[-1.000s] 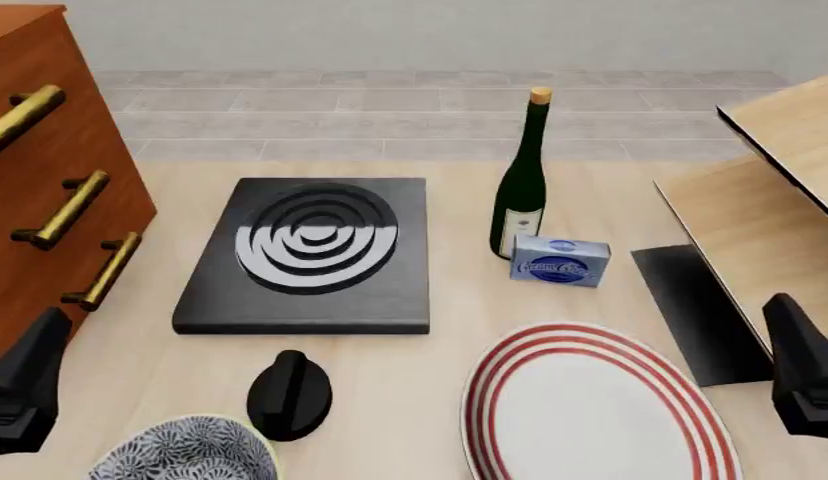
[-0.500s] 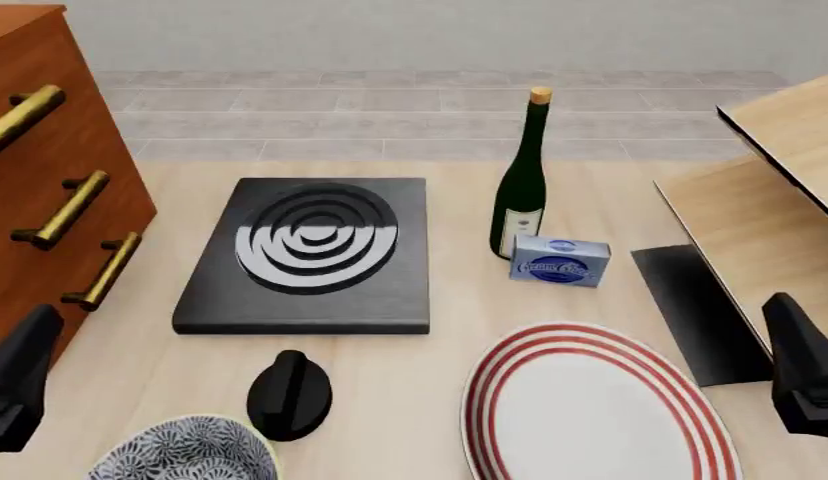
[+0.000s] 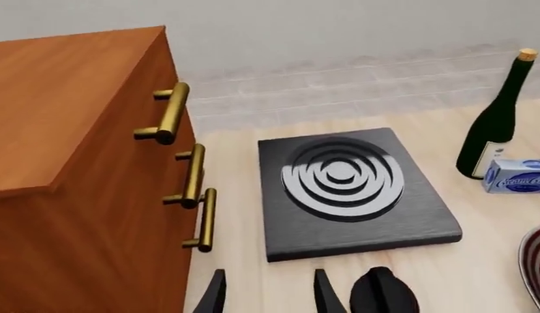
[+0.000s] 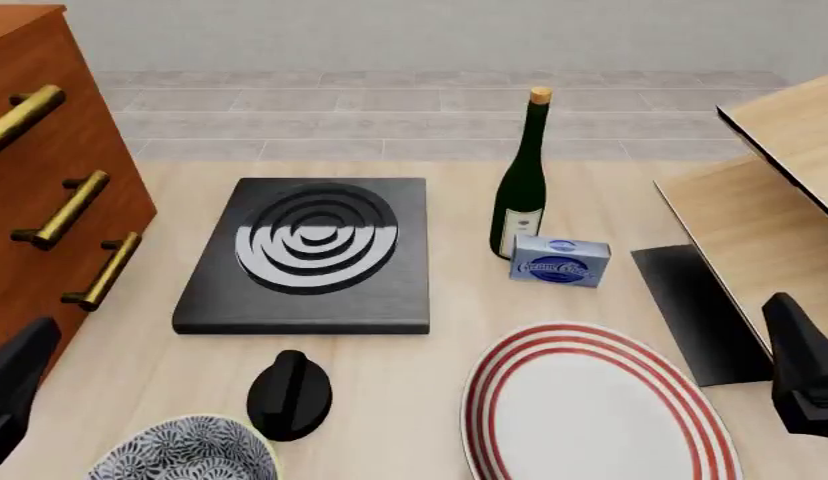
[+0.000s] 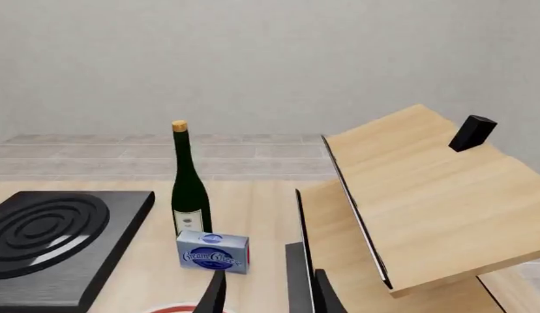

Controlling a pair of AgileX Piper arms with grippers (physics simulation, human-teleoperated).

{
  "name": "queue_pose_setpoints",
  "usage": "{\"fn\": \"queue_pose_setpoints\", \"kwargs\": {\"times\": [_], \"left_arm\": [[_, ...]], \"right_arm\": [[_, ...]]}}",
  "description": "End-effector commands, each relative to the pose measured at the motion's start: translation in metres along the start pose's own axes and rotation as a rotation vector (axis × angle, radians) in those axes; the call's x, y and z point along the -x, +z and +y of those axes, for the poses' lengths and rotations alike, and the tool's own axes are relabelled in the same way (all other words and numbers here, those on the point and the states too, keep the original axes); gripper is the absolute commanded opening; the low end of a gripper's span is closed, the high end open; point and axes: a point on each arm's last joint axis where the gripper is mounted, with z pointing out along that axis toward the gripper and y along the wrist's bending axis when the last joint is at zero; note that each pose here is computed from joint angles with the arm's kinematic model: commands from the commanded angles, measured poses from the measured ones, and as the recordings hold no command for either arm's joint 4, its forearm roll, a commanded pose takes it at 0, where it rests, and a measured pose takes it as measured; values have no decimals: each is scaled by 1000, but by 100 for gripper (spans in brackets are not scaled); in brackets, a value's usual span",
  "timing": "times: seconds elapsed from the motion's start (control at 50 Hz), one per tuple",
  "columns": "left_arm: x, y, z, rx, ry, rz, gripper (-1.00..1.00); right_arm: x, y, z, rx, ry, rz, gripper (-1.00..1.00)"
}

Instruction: Put the bowl on the top of the cabinet.

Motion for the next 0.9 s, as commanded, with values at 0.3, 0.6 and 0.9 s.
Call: {"fn": "queue_pose_setpoints", "kwargs": {"times": [0.3,0.6,0.9], "left_arm": [[7,1,-2,-69,30,205,100],[5,2,-3,-96,40,276,100],[9,0,-2,-98,73,335,100]], "right_arm": [[0,0,0,0,0,0,100],[0,0,0,0,0,0,100],[0,0,0,0,0,0,100]]}}
